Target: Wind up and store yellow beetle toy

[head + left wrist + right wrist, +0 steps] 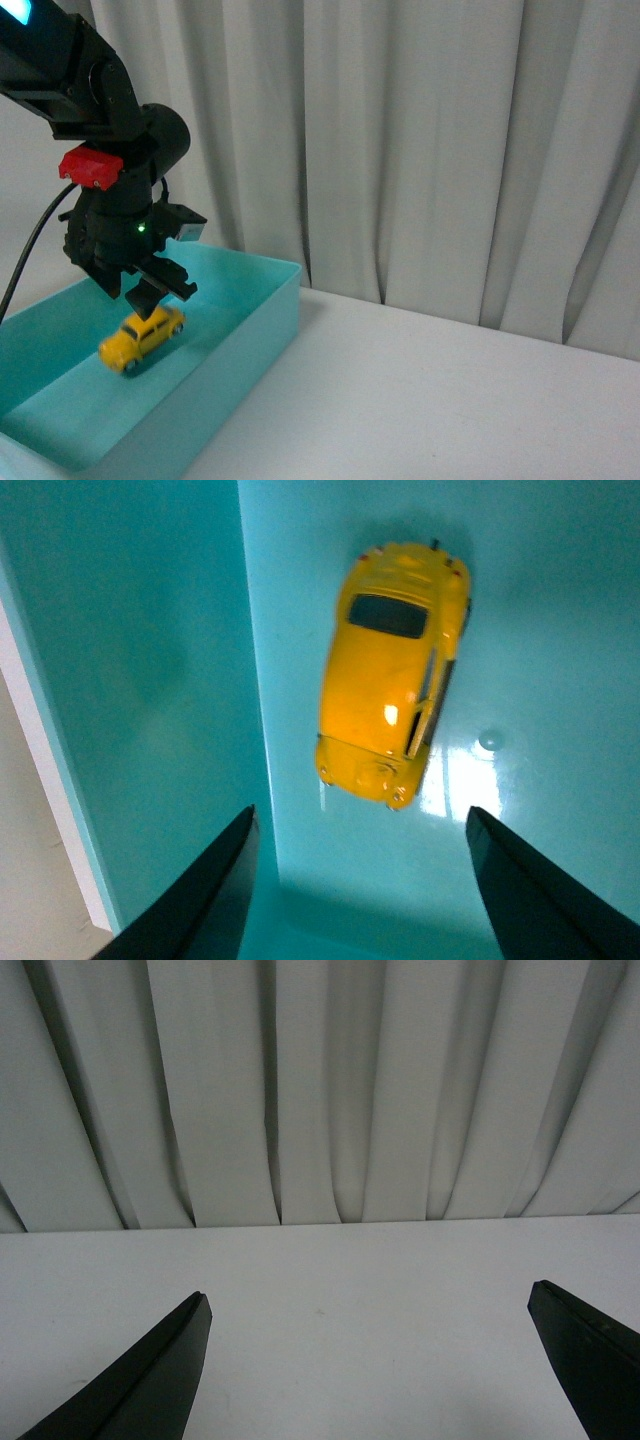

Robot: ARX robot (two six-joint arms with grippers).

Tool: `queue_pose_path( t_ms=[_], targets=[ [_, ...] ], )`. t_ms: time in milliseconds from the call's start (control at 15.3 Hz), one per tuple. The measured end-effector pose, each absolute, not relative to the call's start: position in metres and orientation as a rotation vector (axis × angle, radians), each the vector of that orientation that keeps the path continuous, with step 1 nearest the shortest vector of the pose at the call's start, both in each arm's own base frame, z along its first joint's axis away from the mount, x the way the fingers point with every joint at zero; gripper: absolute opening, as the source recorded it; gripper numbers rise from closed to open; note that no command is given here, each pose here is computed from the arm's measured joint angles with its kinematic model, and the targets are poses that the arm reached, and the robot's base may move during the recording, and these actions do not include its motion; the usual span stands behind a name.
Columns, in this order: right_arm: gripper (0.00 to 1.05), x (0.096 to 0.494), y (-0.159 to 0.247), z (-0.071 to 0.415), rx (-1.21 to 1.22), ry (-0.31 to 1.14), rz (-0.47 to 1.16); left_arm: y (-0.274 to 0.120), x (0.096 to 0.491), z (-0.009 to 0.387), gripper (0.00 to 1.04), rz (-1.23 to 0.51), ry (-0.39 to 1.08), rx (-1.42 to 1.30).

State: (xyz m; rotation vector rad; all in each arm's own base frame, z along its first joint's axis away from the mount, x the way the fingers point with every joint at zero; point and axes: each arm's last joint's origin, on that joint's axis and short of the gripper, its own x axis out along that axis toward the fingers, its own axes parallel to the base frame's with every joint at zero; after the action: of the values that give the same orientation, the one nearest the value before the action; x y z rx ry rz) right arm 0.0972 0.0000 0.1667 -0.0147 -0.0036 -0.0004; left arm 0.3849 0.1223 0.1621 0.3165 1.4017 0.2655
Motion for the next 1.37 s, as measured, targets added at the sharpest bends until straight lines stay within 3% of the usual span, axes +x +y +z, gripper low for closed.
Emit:
queue_pose_path(
  t_ms=[261, 457, 588, 784, 849, 915, 1045, 1176, 1241, 1372],
  targets=[
    [0.98, 0.097, 0.0, 0.167, -0.015, -0.003, -0.001, 0.123, 0.388, 0.169, 1.0, 0.247, 1.38, 0.282],
    [0.98, 0.097, 0.0, 0.167, -0.015, -0.003, -0.001, 0.113, 0.381, 0.205, 0.98, 0.145, 1.216, 0.271],
    [0.98, 0.097, 0.0, 0.167, -0.014, -0.004, -0.001, 0.108, 0.36, 0.244, 0.98, 0.096, 1.075, 0.308],
    [0.98, 0.097, 0.0, 0.167, -0.015, -0.003, -0.001, 0.108, 0.329, 0.272, 0.98, 0.026, 0.905, 0.312],
    [0.98, 0.097, 0.0, 0.167, -0.015, -0.004, 0.0, 0.104, 0.313, 0.284, 0.94, 0.014, 0.692, 0.285],
    [0.98, 0.097, 0.0, 0.167, -0.015, -0.003, 0.0, 0.079, 0.277, 0.296, 0.78, 0.014, 0.304, 0.209],
    [0.98, 0.097, 0.0, 0.167, -0.014, -0.004, 0.0, 0.065, 0.262, 0.298, 0.73, 0.006, 0.212, 0.179],
    [0.98, 0.097, 0.0, 0.167, -0.015, -0.004, 0.0, 0.035, 0.218, 0.297, 0.58, -0.022, 0.038, 0.111],
    [0.98, 0.097, 0.0, 0.167, -0.014, -0.003, -0.001, 0.016, 0.171, 0.271, 0.39, -0.027, 0.004, 0.05],
    [0.98, 0.097, 0.0, 0.167, -0.015, -0.004, 0.003, 0.013, 0.154, 0.244, 0.14, 0.006, -0.001, 0.02]
  ],
)
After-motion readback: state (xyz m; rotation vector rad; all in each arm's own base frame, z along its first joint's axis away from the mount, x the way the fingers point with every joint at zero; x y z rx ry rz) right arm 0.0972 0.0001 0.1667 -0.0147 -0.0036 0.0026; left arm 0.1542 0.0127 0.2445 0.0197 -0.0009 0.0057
